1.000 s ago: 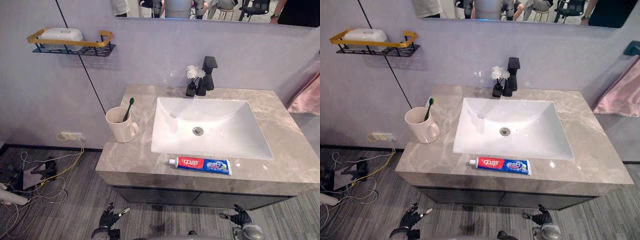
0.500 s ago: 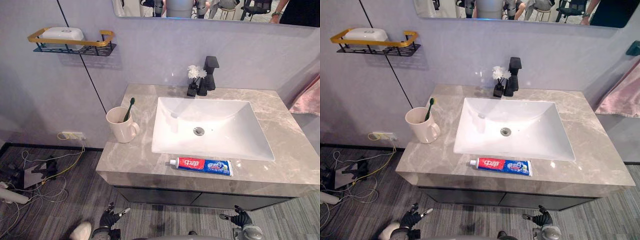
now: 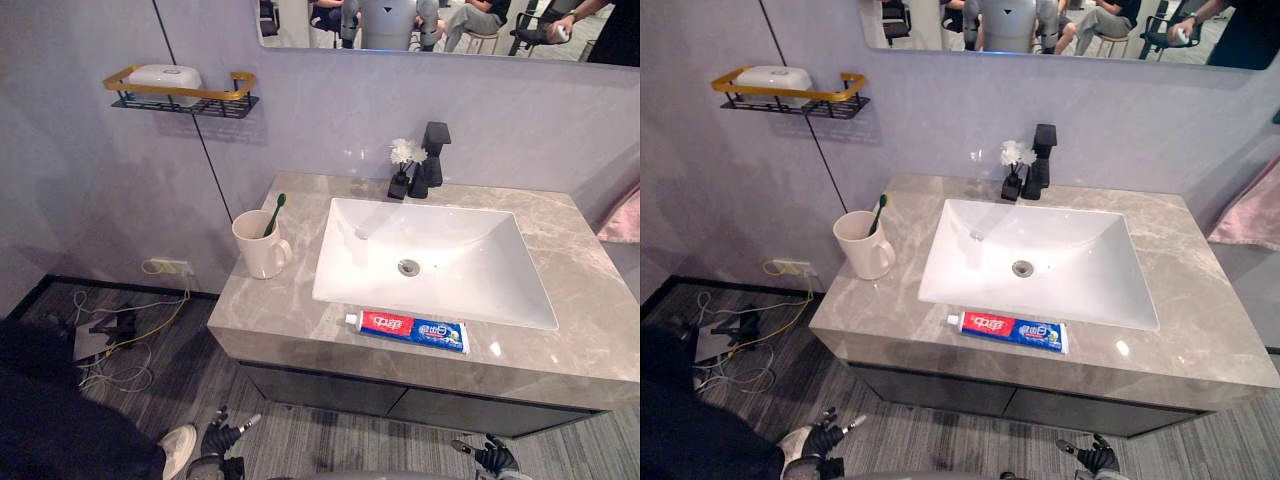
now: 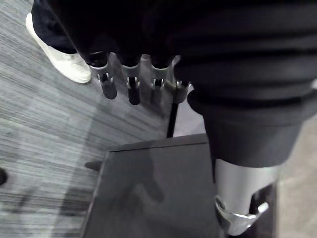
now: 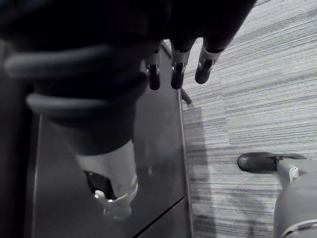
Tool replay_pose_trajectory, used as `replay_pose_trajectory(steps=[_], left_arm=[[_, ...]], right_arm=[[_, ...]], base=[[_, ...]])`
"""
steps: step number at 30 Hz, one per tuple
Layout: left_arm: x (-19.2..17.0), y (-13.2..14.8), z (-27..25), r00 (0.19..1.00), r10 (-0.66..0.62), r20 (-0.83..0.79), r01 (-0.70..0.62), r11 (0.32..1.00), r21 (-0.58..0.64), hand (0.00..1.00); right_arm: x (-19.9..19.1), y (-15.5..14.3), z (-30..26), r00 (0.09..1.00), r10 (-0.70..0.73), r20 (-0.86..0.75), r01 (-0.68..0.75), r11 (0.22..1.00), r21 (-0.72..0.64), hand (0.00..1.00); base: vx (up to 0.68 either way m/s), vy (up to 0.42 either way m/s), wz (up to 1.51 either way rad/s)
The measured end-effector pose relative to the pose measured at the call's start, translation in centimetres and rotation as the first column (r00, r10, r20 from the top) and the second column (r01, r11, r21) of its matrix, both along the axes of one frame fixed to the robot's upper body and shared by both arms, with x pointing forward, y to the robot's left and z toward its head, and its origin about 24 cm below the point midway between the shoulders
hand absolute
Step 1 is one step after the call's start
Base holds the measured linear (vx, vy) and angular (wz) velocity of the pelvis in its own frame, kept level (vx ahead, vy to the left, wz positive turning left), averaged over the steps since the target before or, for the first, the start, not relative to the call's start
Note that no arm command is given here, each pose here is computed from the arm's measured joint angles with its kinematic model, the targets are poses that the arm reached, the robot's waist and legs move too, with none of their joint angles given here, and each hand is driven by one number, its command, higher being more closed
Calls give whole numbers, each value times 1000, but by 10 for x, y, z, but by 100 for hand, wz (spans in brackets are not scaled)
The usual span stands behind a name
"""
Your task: Organize washtable
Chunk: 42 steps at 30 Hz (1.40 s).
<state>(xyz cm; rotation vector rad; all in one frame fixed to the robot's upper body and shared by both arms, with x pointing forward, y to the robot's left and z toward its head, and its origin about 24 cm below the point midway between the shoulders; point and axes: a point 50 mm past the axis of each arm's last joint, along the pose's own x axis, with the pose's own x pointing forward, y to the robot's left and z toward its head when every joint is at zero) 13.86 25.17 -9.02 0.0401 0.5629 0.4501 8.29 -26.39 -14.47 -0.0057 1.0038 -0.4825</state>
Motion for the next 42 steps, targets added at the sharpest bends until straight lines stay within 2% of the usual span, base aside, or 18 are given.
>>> replay_pose_trajectory(steps=[6, 10, 13, 16, 17, 18, 19, 22, 29, 36, 38, 42], left_arm=[[29, 16, 68, 951, 6, 308, -45, 992, 118, 0], [45, 12, 114, 878, -79, 472, -28, 976, 214, 0], [52, 1, 153, 794, -159, 586, -30, 953, 300, 0], [54, -21, 192, 673, -284, 683, -10, 919, 393, 0], [54, -33, 207, 609, -339, 717, 8, 907, 422, 0], [54, -40, 213, 580, -369, 726, 18, 897, 441, 0], [56, -58, 226, 501, -454, 737, 53, 866, 498, 0], [60, -73, 236, 435, -548, 714, 79, 813, 576, 0], [61, -100, 238, 348, -700, 624, 188, 704, 685, 0], [56, -142, 227, 215, -796, 567, 381, 602, 701, 0], [57, -150, 222, 202, -809, 552, 417, 581, 699, 0], [64, -164, 201, 188, -867, 461, 512, 487, 707, 0]], right_arm=[[-1, -2, 3, 1000, 6, 14, -6, 1000, -11, 0], [-1, -1, 2, 1000, 9, 15, -9, 1000, -4, 0], [0, 0, 2, 1000, 20, 23, -20, 1000, 9, 0], [-4, 1, 1, 1000, 21, 10, -22, 1000, 15, 0], [-5, 4, -1, 1000, 22, 5, -22, 1000, 22, 0], [-6, 5, -1, 1000, 21, 5, -21, 999, 26, 0], [-8, 7, -2, 1000, 20, 1, -21, 999, 34, 0], [-8, 8, -2, 1000, 26, 13, -27, 999, 45, 0], [-10, 14, -4, 998, 68, 2, -68, 996, 55, 0], [-20, 19, -8, 995, 89, -38, -86, 994, 72, 0], [-21, 19, -9, 995, 88, -42, -85, 994, 73, 0], [-17, 19, -8, 995, 91, -32, -88, 993, 72, 0]], base=[[23, 2, 16], [31, 20, 17], [-10, 27, 16], [-38, 25, 12], [0, 0, 0], [-55, 19, 4], [-52, 12, 4], [-56, 8, 2], [-50, 14, -2], [10, 23, -8], [46, 21, -1], [10, 11, -1]])
